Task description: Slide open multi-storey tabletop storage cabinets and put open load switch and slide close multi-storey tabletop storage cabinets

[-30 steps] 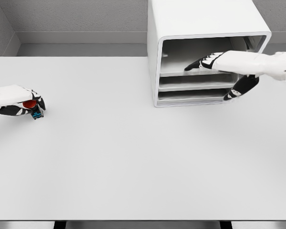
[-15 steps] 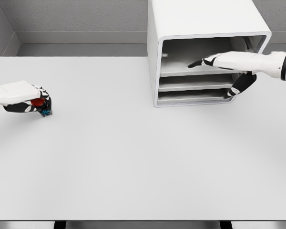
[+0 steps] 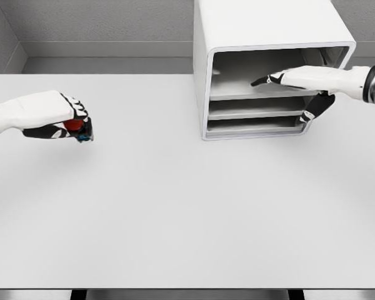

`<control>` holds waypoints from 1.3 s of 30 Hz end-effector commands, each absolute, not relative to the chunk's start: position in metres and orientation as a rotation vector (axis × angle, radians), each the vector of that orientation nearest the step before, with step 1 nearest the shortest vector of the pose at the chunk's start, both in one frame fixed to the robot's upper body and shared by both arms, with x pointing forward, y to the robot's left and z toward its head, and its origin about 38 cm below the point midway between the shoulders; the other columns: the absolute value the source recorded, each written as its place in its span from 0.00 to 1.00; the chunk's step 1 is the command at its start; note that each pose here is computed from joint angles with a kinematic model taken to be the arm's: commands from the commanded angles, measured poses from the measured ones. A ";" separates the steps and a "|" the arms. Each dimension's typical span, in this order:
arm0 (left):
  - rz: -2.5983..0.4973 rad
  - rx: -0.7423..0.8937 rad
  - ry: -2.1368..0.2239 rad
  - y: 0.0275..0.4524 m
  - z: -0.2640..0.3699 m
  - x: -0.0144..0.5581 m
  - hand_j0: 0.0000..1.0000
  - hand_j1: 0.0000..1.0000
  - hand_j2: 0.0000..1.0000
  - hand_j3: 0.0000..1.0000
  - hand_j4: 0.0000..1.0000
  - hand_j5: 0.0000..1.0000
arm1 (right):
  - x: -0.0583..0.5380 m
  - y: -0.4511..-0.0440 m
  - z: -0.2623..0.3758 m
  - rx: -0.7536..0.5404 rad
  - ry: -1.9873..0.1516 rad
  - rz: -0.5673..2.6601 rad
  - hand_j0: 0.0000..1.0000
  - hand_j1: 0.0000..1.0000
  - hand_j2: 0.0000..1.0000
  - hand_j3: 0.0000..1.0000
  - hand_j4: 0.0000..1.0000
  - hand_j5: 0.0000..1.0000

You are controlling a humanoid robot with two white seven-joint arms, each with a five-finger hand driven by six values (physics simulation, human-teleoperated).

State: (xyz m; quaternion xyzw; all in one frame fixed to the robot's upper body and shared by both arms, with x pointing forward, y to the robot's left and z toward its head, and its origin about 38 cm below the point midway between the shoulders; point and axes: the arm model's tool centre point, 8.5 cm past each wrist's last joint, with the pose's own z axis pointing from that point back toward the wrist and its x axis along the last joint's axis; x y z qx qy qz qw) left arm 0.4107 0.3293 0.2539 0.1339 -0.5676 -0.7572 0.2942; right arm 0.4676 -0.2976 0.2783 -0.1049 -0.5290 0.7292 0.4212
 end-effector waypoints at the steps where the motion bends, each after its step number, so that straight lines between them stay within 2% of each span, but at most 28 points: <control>1: -2.023 0.330 -1.571 0.317 0.263 0.405 0.46 0.46 0.46 0.46 0.46 0.46 | 0.470 -0.297 0.278 -0.265 -1.329 1.821 1.00 1.00 1.00 1.00 1.00 1.00; 10: -2.058 0.257 -1.728 0.283 0.288 0.385 0.46 0.46 0.46 0.46 0.46 0.46 | 0.469 -0.289 0.272 -0.259 -1.329 1.851 1.00 1.00 1.00 1.00 1.00 1.00; 21: -2.033 0.269 -1.839 0.273 0.315 0.385 0.46 0.46 0.46 0.46 0.46 0.46 | 0.469 -0.281 0.265 -0.262 -1.318 1.884 1.00 1.00 1.00 1.00 1.00 1.00; 39: -2.032 0.198 -1.998 0.228 0.328 0.387 0.46 0.46 0.46 0.46 0.46 0.46 | 0.437 -0.269 0.270 -0.203 -1.348 2.045 1.00 1.00 1.00 1.00 1.00 1.00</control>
